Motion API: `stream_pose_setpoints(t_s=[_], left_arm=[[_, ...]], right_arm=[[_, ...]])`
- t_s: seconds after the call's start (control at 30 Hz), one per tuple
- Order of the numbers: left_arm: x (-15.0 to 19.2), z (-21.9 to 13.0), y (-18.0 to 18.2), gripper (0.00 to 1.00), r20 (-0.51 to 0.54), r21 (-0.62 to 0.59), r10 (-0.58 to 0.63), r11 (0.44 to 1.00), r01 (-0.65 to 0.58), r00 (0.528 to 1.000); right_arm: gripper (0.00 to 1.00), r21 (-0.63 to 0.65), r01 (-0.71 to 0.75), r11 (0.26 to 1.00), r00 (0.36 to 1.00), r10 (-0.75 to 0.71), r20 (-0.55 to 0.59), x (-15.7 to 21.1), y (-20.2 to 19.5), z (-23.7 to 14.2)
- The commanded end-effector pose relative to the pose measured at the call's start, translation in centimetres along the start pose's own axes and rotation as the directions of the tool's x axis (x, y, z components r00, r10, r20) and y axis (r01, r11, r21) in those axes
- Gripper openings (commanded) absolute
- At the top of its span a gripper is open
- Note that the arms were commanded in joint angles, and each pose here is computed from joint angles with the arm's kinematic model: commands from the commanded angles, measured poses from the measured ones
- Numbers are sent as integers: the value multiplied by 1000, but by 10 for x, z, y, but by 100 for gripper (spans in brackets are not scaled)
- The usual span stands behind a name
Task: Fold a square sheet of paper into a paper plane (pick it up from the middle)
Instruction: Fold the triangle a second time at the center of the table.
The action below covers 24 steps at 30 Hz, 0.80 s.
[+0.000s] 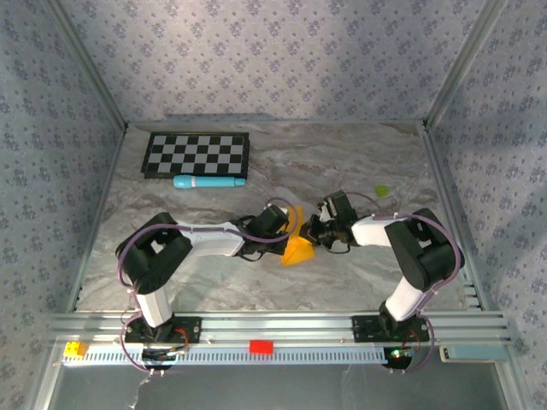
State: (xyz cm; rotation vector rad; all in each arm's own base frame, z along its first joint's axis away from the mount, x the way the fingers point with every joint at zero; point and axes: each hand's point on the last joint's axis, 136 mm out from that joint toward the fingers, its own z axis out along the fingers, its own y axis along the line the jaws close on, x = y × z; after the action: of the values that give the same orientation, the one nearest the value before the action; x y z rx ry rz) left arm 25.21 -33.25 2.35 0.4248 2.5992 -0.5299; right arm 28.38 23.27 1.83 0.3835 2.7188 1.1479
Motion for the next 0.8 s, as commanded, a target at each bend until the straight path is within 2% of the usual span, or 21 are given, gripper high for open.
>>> stream_pose_setpoints(t_s=[0.0, 0.13, 0.3, 0.53, 0.77], left_arm=[[16, 5, 10, 0, -60, -52, 25, 998, -29, 998], [17, 4, 11, 0, -60, -53, 25, 998, -28, 998], [18, 5, 11, 0, -64, -55, 27, 998, -30, 998], [19, 6, 12, 0, -66, -54, 29, 998, -32, 997], [18, 6, 11, 0, -66, -53, 31, 998, -35, 997]], right_arm=[[4, 114, -88, 990, 996, 87, 19, 5, -42, 2], [5, 109, -90, 990, 995, 85, 48, -7, -37, -6], [6, 159, -89, 983, 993, 74, 96, -23, -39, -16], [8, 139, -110, 984, 988, 94, 120, -32, -37, -17], [8, 149, -55, 987, 983, 28, 180, -41, -28, -37]])
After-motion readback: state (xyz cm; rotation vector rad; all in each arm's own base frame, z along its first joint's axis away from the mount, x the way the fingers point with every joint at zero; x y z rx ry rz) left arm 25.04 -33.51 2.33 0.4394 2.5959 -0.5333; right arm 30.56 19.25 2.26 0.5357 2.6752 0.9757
